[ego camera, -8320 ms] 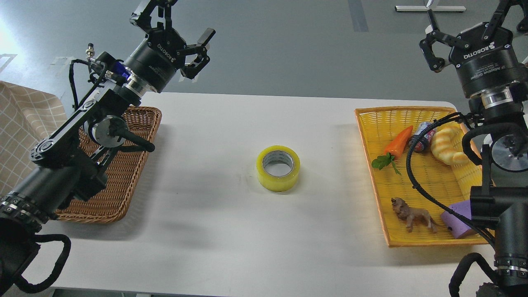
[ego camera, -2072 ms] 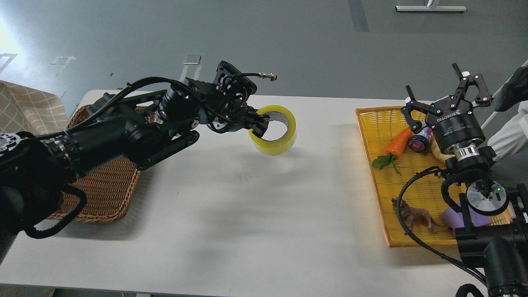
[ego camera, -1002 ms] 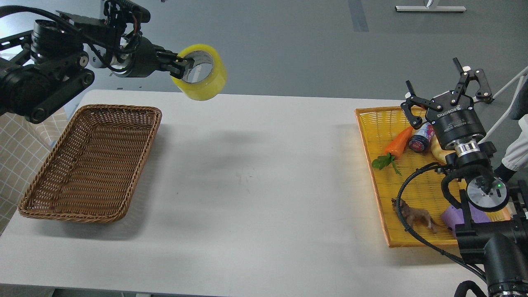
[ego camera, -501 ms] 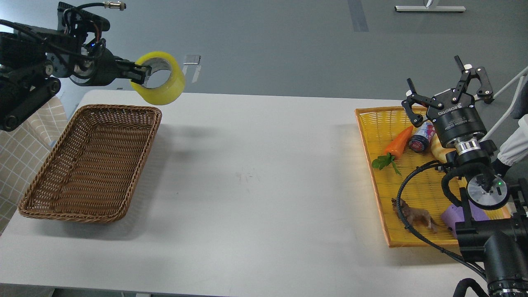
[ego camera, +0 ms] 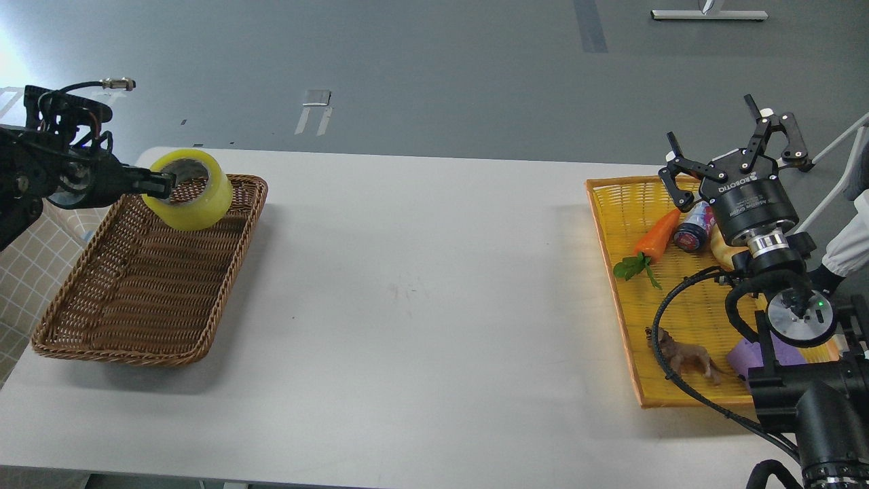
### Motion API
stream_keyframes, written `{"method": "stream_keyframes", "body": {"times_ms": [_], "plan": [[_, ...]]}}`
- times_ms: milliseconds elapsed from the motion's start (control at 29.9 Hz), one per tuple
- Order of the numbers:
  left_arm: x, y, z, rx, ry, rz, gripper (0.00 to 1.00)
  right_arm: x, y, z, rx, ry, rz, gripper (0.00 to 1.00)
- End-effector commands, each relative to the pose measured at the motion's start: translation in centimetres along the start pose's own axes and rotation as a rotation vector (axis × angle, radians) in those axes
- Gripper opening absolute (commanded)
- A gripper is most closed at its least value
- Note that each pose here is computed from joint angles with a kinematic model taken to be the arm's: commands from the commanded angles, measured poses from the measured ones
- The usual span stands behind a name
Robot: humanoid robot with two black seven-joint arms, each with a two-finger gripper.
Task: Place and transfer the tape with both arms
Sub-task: 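Lower the tape roll into the basket and open the left gripper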
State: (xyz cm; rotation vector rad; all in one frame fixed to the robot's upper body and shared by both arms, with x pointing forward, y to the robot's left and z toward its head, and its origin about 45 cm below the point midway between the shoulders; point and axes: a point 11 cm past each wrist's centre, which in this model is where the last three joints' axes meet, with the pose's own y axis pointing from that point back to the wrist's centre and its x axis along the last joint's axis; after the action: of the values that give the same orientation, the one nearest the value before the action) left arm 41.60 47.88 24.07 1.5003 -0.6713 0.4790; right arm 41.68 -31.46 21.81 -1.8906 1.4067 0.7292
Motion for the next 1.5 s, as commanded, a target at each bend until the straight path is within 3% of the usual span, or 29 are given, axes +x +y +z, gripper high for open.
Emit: {"method": "stream_keyframes", "body": {"times_ms": [0,334,1002,1069,1103,1136,1203,1470], "plan": [[-0.6,0.0,-0.5,0.011,0.006,-0.012,0.00,0.1,0.1,0.1,-0.001,0.000,0.003,0.98],[-6.3,-0.6,-3.4,0.074,0.043,-0.088,0.00,0.2,0.2,0.2,-0.004,-0.001,0.005,0.98],[-9.0,-1.2,-3.2,0.070,0.056,-0.139,0.00,0.2,0.2,0.1,-0.003,-0.001,0.006,0.98],[-9.0,-1.2,-3.3,0.072,0.056,-0.139,0.13,0.2,0.2,0.1,-0.003,-0.001,0.006,0.98],[-9.0,-1.2,-3.3,0.072,0.056,-0.139,0.33,0.2,0.2,0.1,-0.002,-0.001,0.005,0.98],[-9.0,-1.2,-3.3,0.072,0.056,-0.139,0.42,0.2,0.2,0.1,-0.001,-0.001,0.006,0.98],[-8.8,-1.2,-3.2,0.067,0.059,-0.134,0.73,0.2,0.1,0.1,-0.001,-0.001,0.005,0.98],[-7.5,-1.3,-2.3,0.020,0.146,-0.080,0.83,0.2,0.2,0.1,-0.001,-0.001,0.006,0.98]]}}
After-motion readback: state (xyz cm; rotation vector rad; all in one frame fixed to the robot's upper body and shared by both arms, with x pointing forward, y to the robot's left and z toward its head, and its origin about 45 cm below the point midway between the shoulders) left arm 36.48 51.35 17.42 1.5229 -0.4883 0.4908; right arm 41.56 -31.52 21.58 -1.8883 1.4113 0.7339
